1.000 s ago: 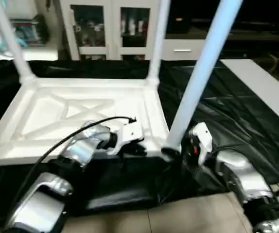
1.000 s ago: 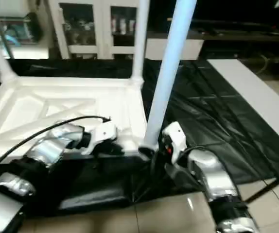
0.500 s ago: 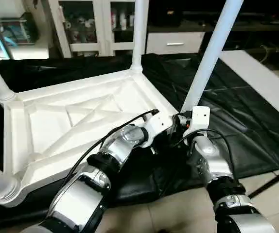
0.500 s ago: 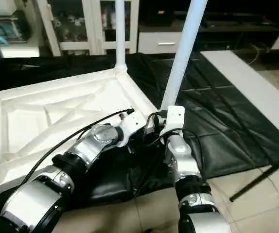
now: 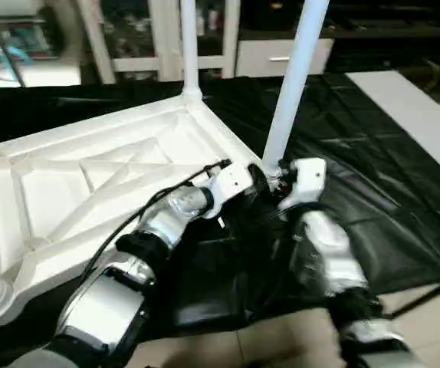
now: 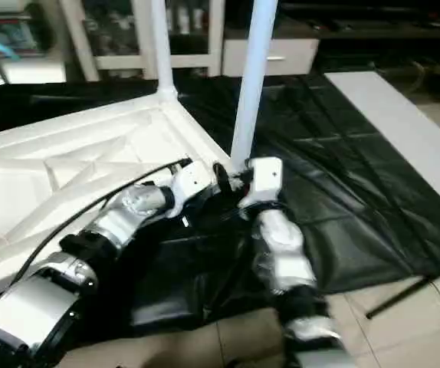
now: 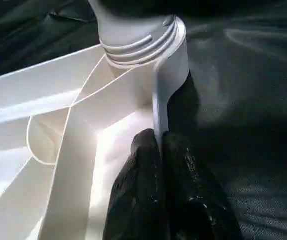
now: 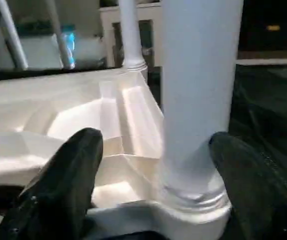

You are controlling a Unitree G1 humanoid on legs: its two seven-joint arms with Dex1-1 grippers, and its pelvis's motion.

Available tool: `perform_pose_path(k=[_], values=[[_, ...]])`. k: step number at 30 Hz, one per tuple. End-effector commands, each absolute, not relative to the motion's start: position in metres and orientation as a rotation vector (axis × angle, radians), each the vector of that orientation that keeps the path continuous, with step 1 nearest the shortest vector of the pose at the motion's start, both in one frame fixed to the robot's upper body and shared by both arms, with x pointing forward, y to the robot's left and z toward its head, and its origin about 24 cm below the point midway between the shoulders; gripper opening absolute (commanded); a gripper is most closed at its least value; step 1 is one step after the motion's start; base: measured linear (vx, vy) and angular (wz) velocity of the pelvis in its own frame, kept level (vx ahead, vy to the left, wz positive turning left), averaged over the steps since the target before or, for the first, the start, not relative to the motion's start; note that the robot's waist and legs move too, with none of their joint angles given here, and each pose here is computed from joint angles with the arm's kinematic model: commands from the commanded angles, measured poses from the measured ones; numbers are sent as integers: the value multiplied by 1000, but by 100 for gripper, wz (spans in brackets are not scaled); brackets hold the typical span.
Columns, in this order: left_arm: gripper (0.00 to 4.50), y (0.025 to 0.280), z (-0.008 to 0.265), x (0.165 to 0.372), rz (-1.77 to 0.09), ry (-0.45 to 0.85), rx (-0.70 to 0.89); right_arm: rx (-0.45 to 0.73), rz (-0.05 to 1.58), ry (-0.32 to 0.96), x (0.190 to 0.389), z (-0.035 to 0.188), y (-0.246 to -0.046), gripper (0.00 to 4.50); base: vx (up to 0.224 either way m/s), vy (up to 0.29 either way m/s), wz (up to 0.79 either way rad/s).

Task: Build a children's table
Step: Rotate leg to tighten

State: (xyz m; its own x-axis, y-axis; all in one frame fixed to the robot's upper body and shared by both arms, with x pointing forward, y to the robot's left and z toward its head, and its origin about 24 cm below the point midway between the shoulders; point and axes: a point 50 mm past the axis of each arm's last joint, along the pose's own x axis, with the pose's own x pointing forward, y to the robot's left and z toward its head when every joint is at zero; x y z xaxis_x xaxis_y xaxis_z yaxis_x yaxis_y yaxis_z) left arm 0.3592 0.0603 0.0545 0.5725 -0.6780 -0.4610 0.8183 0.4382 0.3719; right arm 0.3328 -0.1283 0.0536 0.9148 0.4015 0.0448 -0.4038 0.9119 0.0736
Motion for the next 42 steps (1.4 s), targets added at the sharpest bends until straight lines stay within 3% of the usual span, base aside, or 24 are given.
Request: perform_pose_path(k=[1,5,9,14,23,28,42], values=[[0,64,28,340,-1099,407,562,1,559,-31,325,63,-138,406,0,0,0],[0,72,22,331,-1254,504,528,-120,725,29,306,63,-161,442,0,0,0],[0,81,20,319,-1420,576,543,-188,858,113,289,63,-180,442,0,0,0],[0,93,15,306,-1569,668,612,-210,999,189,278,63,-186,442,0,0,0],[0,94,18,304,-1607,693,642,-303,1098,307,280,55,-183,442,0,0,0],[0,95,21,301,-1629,700,637,-299,1086,316,292,56,-181,442,0,0,0],[0,99,21,298,-1627,727,636,-238,1164,350,292,54,-183,308,0,0,0]])
